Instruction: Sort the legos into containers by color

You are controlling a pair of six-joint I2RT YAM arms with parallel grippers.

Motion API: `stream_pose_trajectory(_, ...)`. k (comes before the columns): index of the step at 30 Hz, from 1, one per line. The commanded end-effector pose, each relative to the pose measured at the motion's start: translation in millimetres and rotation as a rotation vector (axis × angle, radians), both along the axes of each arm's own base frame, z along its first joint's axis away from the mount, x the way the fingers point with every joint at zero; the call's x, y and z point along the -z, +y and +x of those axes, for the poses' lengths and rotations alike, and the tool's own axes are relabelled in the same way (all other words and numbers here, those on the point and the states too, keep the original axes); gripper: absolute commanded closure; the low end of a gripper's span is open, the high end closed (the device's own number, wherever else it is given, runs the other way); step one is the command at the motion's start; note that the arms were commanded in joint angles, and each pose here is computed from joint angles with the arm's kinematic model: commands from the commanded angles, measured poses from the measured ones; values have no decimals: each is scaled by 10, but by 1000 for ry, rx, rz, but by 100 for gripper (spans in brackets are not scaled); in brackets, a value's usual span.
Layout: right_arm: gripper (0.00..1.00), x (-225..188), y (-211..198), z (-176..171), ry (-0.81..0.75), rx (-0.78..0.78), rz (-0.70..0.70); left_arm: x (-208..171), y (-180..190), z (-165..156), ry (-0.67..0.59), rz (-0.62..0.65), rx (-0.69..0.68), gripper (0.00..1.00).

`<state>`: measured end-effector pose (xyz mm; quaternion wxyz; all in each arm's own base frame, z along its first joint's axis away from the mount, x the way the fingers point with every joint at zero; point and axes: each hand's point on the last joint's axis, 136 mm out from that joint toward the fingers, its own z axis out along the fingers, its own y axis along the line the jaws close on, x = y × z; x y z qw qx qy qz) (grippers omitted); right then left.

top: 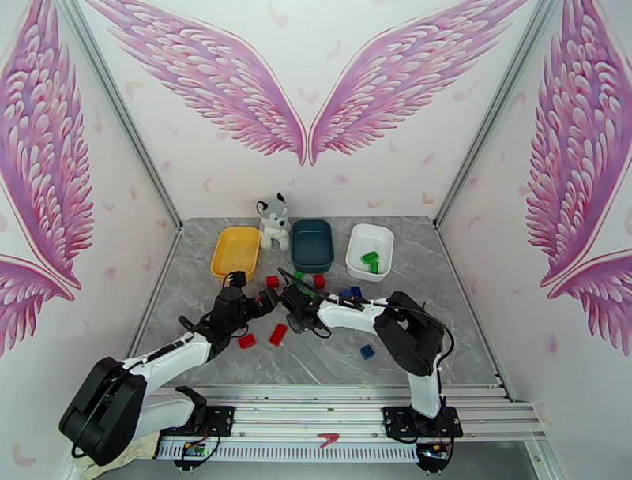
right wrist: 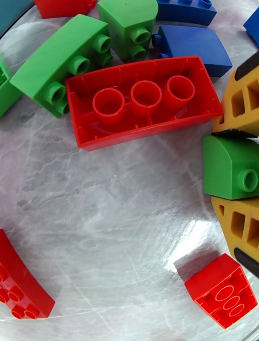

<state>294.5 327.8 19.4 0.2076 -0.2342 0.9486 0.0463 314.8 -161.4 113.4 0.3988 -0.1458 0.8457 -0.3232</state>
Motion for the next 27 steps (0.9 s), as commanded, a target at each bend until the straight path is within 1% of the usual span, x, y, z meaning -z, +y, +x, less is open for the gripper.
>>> stream_pose_trajectory(1,69,-37,-16,-33,-2,-3,-8,-172,149,-30,-63,-51,-68,1)
stream_pose_trajectory(5,74,-113,-25,0,-23,1,-3,-368,239,-96,-127,-62,-90,1)
stream_pose_trajectory(8,75,-257,-57,61,-67,13,0,-513,255,-133,-170,-66,-84,1)
stream_pose_trajectory(12,75,-527,-191,193,-136,58,10,-616,155,-166,-202,-67,-34,1)
stream_pose_trajectory(15,77,-751,-413,356,-185,124,25,-635,-8,-187,-217,-39,20,1)
stream_pose_trajectory(20,79,-1054,-943,693,-224,286,86,-612,-419,-211,-225,73,154,2)
stream_pose_trajectory(23,79,-1206,-1307,937,-264,400,103,-499,-675,-209,-196,134,236,3)
stream_pose_trajectory(27,79,-1349,-1705,1254,-315,524,106,-299,-964,-225,-154,172,315,4)
